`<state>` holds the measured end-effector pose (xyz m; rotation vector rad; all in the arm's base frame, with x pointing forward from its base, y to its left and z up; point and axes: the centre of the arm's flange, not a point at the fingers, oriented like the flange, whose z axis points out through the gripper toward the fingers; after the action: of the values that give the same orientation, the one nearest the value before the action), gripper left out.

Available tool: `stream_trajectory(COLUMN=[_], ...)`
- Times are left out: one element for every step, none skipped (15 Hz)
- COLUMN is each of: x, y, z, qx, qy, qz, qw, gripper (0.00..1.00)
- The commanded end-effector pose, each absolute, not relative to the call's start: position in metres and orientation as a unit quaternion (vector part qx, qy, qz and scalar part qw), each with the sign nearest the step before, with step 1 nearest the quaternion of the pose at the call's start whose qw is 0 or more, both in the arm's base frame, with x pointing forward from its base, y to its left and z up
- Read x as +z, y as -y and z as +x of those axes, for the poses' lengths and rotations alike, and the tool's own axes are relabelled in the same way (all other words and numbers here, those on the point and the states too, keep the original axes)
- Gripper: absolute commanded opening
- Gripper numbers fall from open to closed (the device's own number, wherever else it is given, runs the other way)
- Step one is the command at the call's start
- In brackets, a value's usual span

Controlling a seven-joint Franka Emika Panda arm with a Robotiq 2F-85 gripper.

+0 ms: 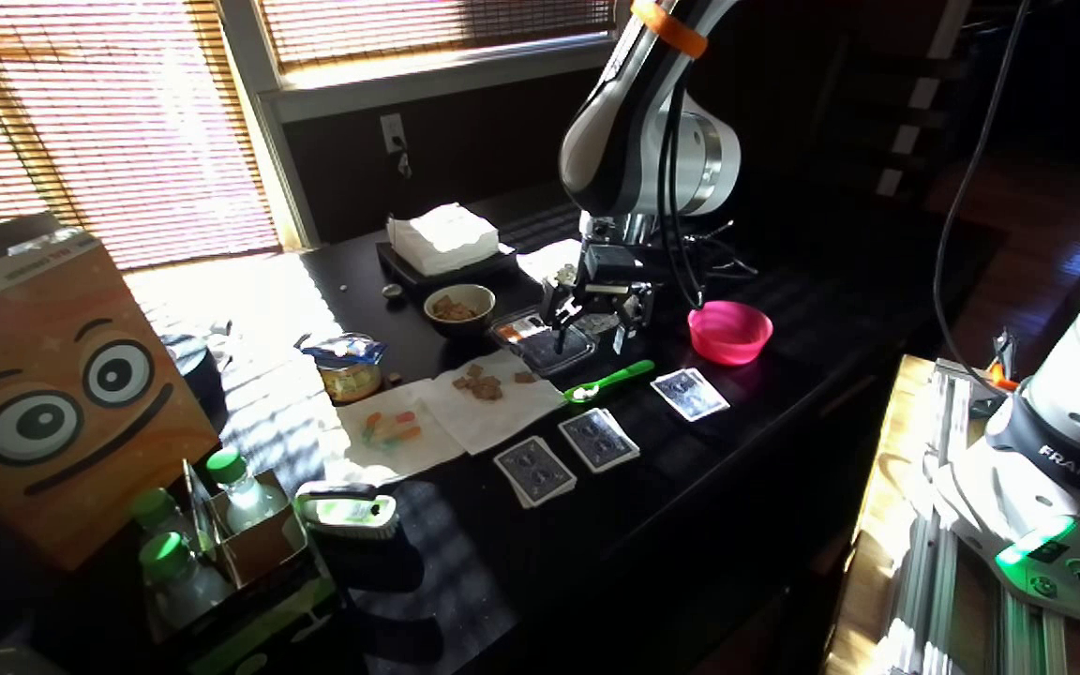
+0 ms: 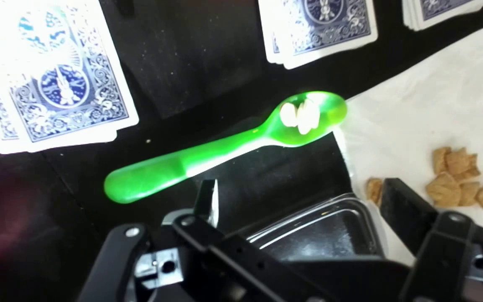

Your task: Put some of the contents in the bowl on the green spoon

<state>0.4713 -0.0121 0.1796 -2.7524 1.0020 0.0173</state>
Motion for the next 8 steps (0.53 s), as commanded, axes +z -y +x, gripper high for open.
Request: stream_trajectory(x=[0.186,0.185,0.185,0.186,0.187,0.188,0.189,0.188], y=[0.016,0.016,0.017,0.018,0.019,0.018,0.018,0.016], z=[0.468,0.466,0.465,0.464,0.462,0.460,0.459,0.458], qx=[0.031,0.038,0.045,0.056,0.064,0.072,0.082,0.088], qy=[-0.405,-0.419,-0.432,-0.440,-0.448,-0.454,-0.458,-0.461], qz=[-0.911,-0.905,-0.899,-0.895,-0.890,-0.886,-0.883,-0.881], qw=[0.072,0.058,0.052,0.051,0.053,0.054,0.057,0.056], gripper=[1.00,1.00,1.00,1.00,1.00,1.00,1.00,1.00])
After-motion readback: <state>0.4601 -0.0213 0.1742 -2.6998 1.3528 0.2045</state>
